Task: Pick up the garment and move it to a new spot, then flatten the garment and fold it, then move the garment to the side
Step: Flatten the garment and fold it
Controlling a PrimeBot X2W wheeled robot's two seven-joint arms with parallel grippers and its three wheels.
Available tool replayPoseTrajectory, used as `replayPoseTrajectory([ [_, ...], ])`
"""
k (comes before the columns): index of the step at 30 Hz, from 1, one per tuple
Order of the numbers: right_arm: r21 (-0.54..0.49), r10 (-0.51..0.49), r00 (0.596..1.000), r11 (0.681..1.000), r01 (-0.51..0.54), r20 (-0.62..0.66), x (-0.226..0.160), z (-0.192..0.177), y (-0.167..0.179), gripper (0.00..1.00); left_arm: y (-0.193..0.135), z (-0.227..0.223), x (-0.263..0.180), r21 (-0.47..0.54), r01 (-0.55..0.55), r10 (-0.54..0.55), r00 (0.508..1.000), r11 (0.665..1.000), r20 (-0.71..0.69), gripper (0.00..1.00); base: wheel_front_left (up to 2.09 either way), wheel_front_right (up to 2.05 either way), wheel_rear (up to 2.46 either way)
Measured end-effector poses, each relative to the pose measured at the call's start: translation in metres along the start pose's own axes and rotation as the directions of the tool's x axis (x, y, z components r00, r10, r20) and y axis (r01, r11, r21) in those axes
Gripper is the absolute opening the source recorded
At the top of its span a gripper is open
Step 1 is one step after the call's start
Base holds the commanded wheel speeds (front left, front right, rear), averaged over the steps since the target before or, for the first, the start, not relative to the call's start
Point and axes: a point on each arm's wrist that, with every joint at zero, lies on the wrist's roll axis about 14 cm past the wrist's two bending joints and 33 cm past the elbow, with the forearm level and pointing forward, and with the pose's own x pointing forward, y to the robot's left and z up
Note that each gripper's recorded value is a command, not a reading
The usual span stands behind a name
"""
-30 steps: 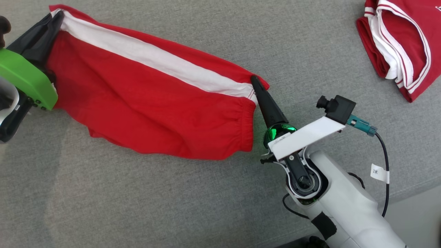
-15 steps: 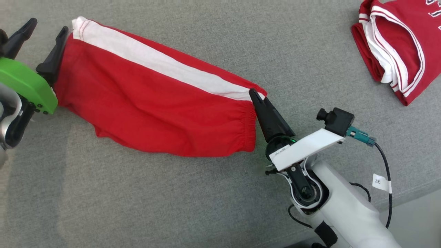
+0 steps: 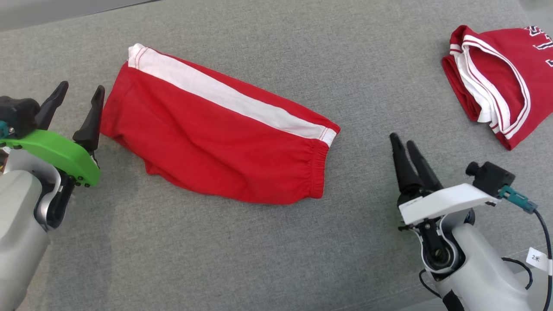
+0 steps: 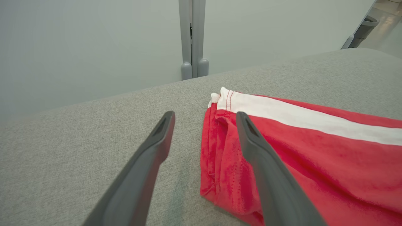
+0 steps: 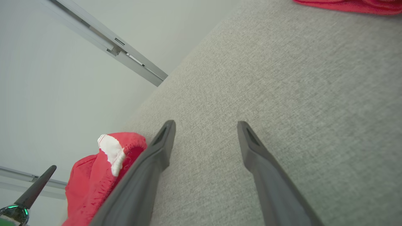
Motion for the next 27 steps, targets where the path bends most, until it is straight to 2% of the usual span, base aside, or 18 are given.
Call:
replayPoseTrajectory([
  [5,-0.104,-0.008,0.997,0.994,0.016,0.073,0.003,0.02,-0.005,1.0,0.001,-0.011,0.005,-0.027,-0.019,0.019,1.0,0.999,-0.009,1.0,0.0,0.0,0.0],
  [11,-0.133,-0.045,0.993,0.989,0.06,0.113,0.001,0.029,-0.017,1.0,-0.014,-0.032,0.015,-0.084,0.006,-0.01,0.999,0.996,-0.045,1.0,0.0,0.0,0.0],
  [19,-0.174,-0.076,0.988,0.98,0.099,0.133,-0.004,0.035,-0.028,1.0,-0.003,-0.077,0.012,-0.065,-0.032,0.02,0.983,0.997,-0.18,1.0,0.0,0.0,0.0],
  [24,-0.182,-0.077,0.987,0.978,0.103,0.141,-0.005,0.037,-0.028,1.0,-0.006,-0.089,0.011,-0.06,-0.03,0.014,0.971,0.998,-0.239,1.0,0.0,0.0,0.0],
  [25,-0.182,-0.078,0.987,0.978,0.103,0.142,-0.005,0.038,-0.029,1.0,-0.008,-0.091,0.011,-0.06,-0.026,0.01,0.968,0.998,-0.25,0.45,0.0,0.0,0.0],
  [26,-0.181,-0.078,0.987,0.978,0.103,0.141,-0.005,0.037,-0.028,1.0,-0.01,-0.093,0.01,-0.058,-0.018,0.002,0.964,0.998,-0.264,0.19,0.0,0.0,0.0],
  [27,-0.185,-0.077,0.987,0.977,0.102,0.14,-0.004,0.037,-0.028,1.0,-0.013,-0.095,0.009,-0.042,-0.002,-0.01,0.958,0.999,-0.285,0.0,0.0,0.0,0.0],
])
